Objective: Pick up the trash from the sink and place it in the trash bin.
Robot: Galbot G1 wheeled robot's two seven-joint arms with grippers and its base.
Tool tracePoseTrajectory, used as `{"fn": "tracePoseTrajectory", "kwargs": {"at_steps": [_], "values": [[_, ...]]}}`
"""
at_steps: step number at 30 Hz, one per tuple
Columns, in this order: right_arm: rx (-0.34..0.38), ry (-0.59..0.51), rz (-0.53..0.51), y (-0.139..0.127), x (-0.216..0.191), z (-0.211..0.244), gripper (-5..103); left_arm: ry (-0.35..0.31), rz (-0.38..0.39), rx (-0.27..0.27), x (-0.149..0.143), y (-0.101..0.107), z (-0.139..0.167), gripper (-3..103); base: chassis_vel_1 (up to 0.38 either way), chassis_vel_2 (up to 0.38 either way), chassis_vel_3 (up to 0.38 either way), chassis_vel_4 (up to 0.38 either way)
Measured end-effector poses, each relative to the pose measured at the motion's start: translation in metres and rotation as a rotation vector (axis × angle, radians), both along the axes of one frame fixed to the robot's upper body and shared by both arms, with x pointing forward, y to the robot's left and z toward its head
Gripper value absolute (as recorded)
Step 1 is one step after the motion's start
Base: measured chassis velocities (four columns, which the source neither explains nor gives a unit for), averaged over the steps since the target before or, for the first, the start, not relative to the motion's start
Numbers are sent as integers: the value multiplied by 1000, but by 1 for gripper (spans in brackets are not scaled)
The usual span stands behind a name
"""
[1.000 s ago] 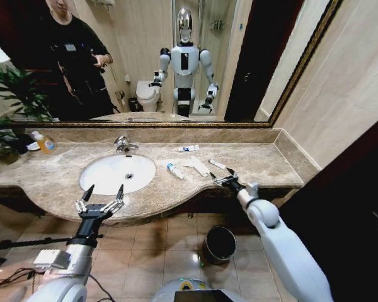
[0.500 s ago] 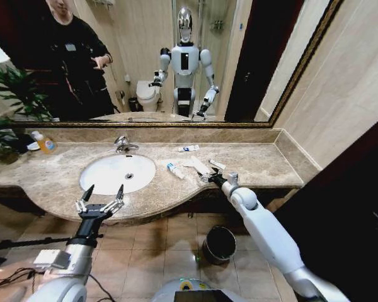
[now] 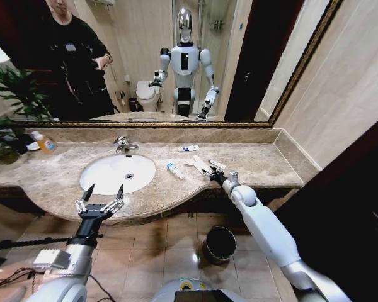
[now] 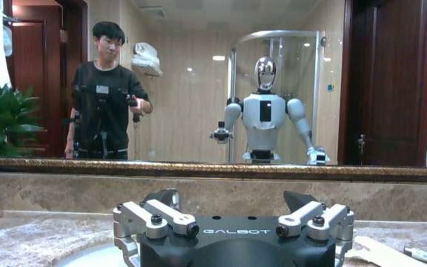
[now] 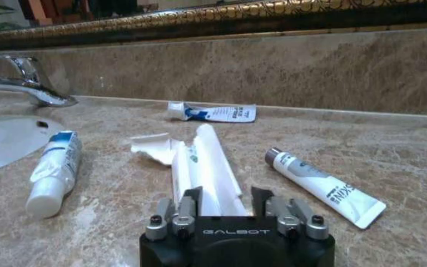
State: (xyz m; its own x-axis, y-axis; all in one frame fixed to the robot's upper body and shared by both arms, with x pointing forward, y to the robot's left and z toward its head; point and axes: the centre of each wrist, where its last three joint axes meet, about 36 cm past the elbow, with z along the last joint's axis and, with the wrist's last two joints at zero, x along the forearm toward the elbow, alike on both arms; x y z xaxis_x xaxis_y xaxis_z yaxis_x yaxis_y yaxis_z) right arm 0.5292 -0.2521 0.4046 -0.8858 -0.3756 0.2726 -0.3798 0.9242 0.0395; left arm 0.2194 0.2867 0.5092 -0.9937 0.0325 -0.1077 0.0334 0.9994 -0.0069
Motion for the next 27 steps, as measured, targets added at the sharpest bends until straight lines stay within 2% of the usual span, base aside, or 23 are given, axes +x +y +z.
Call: {"fn": "tracePoseTrajectory", "kwargs": {"at_steps": [1,2,3,5,7,8,11,21,26,27], "values": [[0,-1,0,0,0,0,44,0,0,0,0,0,0,100,0,0,0,0],[1,-4,0,0,-2,0,33,0,0,0,0,0,0,100,0,0,0,0],[1,-6,-1,0,-2,0,28,0,0,0,0,0,0,100,0,0,0,0],[1,-8,-2,0,-3,0,28,0,0,0,0,0,0,100,0,0,0,0],[0,-20,-9,0,-4,2,18,0,0,0,0,0,0,100,0,0,0,0],[0,-20,-9,0,-4,2,18,0,0,0,0,0,0,100,0,0,0,0],[2,-40,-21,0,-9,6,3,0,0,0,0,0,0,100,0,0,0,0],[31,-105,-55,-10,-40,34,0,0,0,0,0,0,0,100,0,0,0,0],[27,-142,-63,-21,-76,50,0,0,0,0,0,0,0,100,0,0,0,0],[25,-155,-57,-22,-96,56,0,0,-1,0,0,0,0,100,0,0,0,0]]}}
